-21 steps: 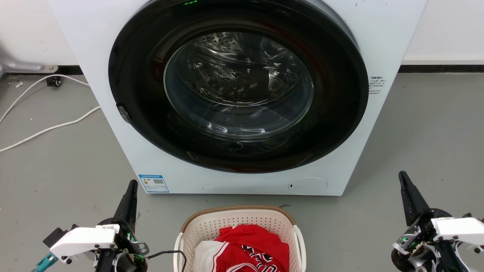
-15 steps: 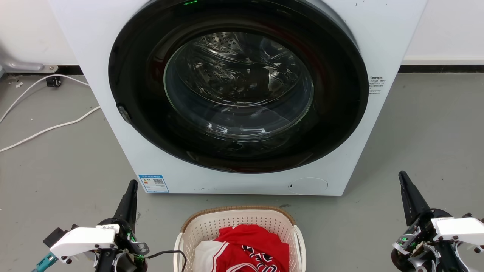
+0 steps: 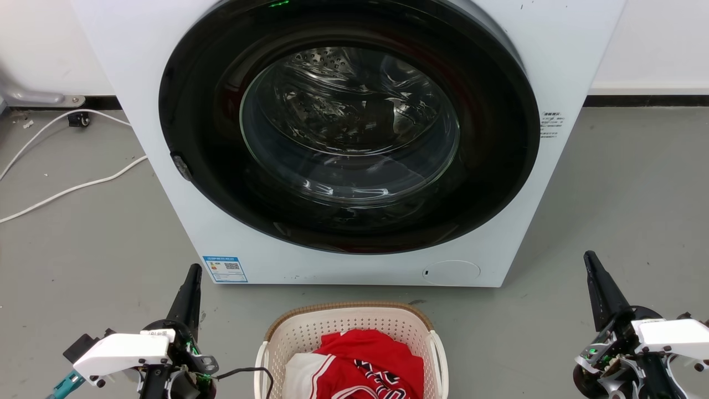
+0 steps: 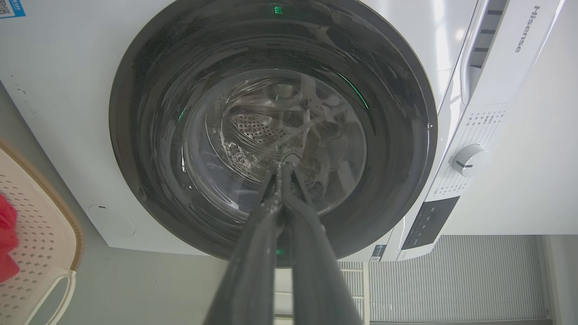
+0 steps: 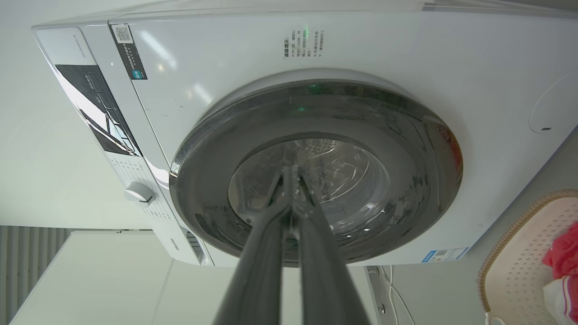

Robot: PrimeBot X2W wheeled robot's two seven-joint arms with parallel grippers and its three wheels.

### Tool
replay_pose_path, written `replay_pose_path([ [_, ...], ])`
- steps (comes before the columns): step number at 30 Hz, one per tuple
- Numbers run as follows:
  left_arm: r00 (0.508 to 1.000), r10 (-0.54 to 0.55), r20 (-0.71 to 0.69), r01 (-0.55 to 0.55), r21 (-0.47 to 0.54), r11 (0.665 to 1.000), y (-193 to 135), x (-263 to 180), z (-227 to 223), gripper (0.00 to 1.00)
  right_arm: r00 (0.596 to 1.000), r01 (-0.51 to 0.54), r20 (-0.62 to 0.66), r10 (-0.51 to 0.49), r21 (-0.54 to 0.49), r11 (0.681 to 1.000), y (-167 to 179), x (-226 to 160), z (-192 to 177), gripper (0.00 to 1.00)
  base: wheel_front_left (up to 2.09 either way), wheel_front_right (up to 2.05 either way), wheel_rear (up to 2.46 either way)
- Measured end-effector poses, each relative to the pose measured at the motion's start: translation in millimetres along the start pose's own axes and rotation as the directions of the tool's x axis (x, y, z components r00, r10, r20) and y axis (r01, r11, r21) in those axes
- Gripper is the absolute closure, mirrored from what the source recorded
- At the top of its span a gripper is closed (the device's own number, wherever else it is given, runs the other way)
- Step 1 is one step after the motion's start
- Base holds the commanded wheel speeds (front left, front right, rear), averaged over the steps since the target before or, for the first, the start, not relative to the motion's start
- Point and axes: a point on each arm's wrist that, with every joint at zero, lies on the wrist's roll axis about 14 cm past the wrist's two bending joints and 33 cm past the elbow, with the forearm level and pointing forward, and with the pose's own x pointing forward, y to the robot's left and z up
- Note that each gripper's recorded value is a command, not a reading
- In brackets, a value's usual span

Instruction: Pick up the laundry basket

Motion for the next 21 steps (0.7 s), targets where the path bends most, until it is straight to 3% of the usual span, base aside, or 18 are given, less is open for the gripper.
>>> replay_pose_path([
  [6,1.0,0.0,0.0,0.0,0.0,1.0,0,0,0,1.0,1.0,0.0,0.0,0.0,0.0,1.0,0,0,0,1.0,0.0,0.0,0.0],
  [7,1.0,0.009,0.0,-0.009,-0.001,1.0,3,-1,0,0.0,1.0,0.01,0.0,-0.01,0.001,1.0,-3,-1,0,0.0,0.0,0.0,0.0],
  [14,0.998,0.063,0.014,-0.063,0.013,0.998,21,-9,0,0.0,0.997,0.071,0.02,-0.071,-0.015,0.997,-23,-10,2,0.0,0.0,0.0,0.0],
  [21,0.998,0.046,0.037,-0.051,0.142,0.989,14,-8,4,0.0,0.998,0.055,0.037,-0.05,-0.162,0.985,-15,-8,5,0.0,0.0,0.0,0.0],
])
